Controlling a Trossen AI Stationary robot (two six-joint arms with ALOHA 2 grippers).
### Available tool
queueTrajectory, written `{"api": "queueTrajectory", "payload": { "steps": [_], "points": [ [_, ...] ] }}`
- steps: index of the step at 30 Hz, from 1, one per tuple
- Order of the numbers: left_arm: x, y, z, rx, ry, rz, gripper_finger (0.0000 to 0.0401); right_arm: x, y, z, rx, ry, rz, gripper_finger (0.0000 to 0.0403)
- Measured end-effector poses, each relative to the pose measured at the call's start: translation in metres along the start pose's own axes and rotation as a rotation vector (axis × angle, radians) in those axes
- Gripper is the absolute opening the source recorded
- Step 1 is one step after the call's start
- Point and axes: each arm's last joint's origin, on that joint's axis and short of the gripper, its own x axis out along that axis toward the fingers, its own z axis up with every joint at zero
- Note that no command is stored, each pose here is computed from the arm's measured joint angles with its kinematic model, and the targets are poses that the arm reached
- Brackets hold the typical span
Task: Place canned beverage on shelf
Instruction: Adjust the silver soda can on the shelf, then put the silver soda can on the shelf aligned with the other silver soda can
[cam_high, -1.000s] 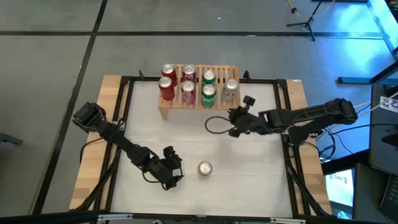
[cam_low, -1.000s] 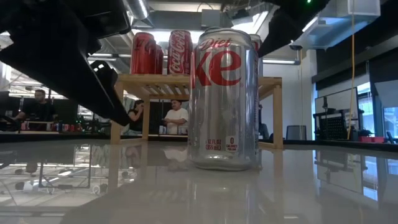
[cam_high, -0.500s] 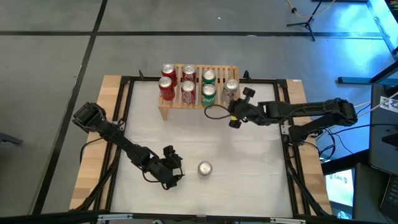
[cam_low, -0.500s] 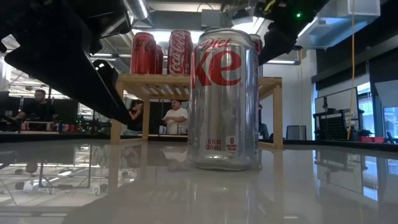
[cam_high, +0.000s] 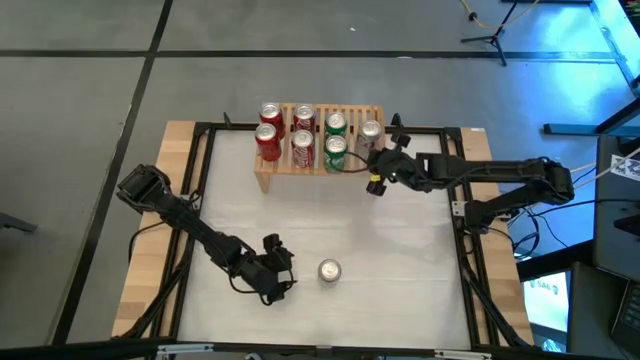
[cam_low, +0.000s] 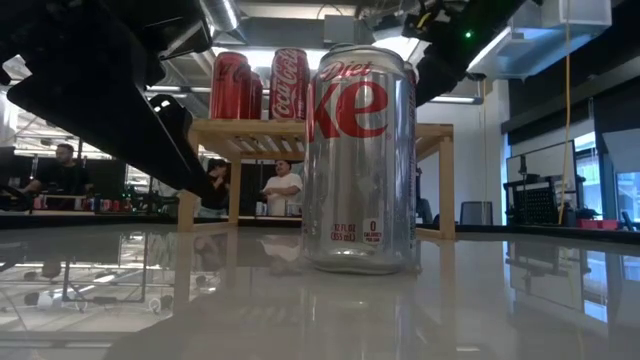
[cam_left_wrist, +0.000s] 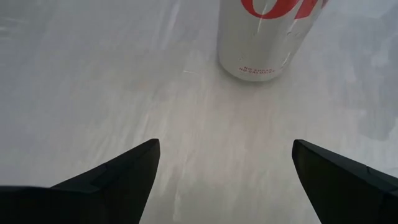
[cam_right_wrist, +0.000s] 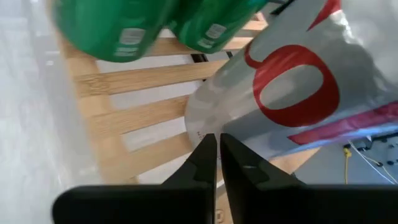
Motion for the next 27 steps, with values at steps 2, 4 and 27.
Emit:
{"api": "queueTrajectory", "payload": {
  "steps": [2,4,27],
  "points": [
    [0.0,0.0,0.0,-0.001,0.0,0.0,0.0355,0.002,-0.003,0.0,0.005,0.0,-0.01,0.0019],
    [0.0,0.0,0.0,-0.001,0.0,0.0,0.0355,0.004,-0.006,0.0,0.009,-0.002,-0.008,0.0019],
    [0.002,-0.002,0.006,-0.033,-0.111,0.045,0.0355,-0.084,0.111,-0.04,0.093,-0.111,0.509,0.0019]
  ]
}}
